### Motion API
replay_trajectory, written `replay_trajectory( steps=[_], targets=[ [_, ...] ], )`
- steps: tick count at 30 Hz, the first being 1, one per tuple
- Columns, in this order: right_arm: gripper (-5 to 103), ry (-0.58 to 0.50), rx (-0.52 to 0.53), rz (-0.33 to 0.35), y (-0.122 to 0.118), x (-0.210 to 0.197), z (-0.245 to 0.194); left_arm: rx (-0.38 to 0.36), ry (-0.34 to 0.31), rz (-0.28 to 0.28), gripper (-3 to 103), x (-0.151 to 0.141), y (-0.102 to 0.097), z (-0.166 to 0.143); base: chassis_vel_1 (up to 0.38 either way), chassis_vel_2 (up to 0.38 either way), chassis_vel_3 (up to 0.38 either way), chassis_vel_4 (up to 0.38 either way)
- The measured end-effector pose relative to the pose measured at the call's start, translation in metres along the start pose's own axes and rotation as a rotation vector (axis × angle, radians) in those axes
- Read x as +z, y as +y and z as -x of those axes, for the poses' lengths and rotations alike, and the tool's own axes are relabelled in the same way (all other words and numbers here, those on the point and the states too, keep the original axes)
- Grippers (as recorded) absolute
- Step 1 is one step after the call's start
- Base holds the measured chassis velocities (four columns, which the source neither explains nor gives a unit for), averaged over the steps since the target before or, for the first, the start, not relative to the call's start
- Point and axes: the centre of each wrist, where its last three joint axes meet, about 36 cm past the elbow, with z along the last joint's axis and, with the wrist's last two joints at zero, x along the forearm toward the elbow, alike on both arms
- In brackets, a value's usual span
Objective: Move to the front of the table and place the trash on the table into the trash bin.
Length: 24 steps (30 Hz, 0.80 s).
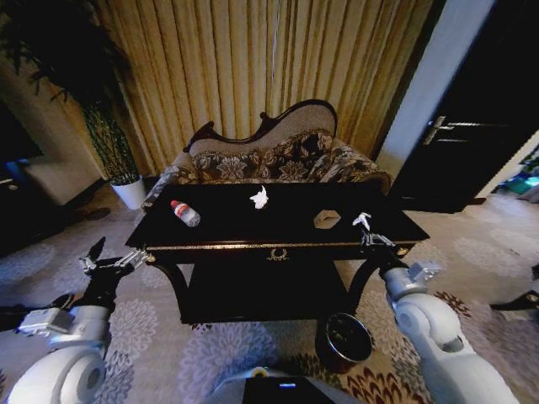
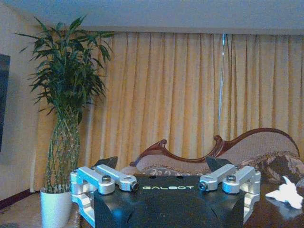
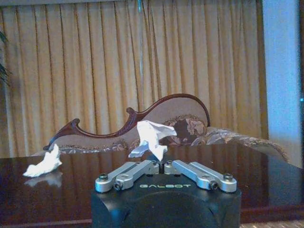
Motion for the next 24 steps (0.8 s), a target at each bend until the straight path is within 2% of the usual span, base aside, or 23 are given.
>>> replay_trajectory(
  steps=[9, 10, 16, 22, 24],
  targets=[
    [0, 0.002, 0.01, -0.006, -0.002, 0.002, 0.001, 0.0, -0.002, 0.001, 100, -0.001, 0.0, 0.0, 0.175, -0.174, -0.163, 0.167],
    [0, -0.007, 0.02, -0.03, -0.004, 0.007, 0.003, -0.002, -0.003, 0.0, 100, -0.001, 0.0, -0.001, 0.107, -0.135, -0.118, 0.109],
    [0, 0.004, 0.038, -0.043, -0.006, 0.018, 0.002, -0.003, -0.005, 0.0, 100, -0.001, -0.001, -0.001, 0.036, -0.049, -0.05, 0.039],
    [0, 0.095, 0.064, -0.038, -0.014, 0.053, -0.003, -0.001, -0.007, -0.003, 100, -0.001, -0.002, -0.001, 0.0, 0.0, 0.0, 0.0],
    [0, 0.141, 0.089, -0.032, -0.023, 0.085, -0.005, 0.0, -0.01, -0.005, 100, -0.002, -0.003, -0.002, 0.0, 0.0, 0.0, 0.0]
  ],
)
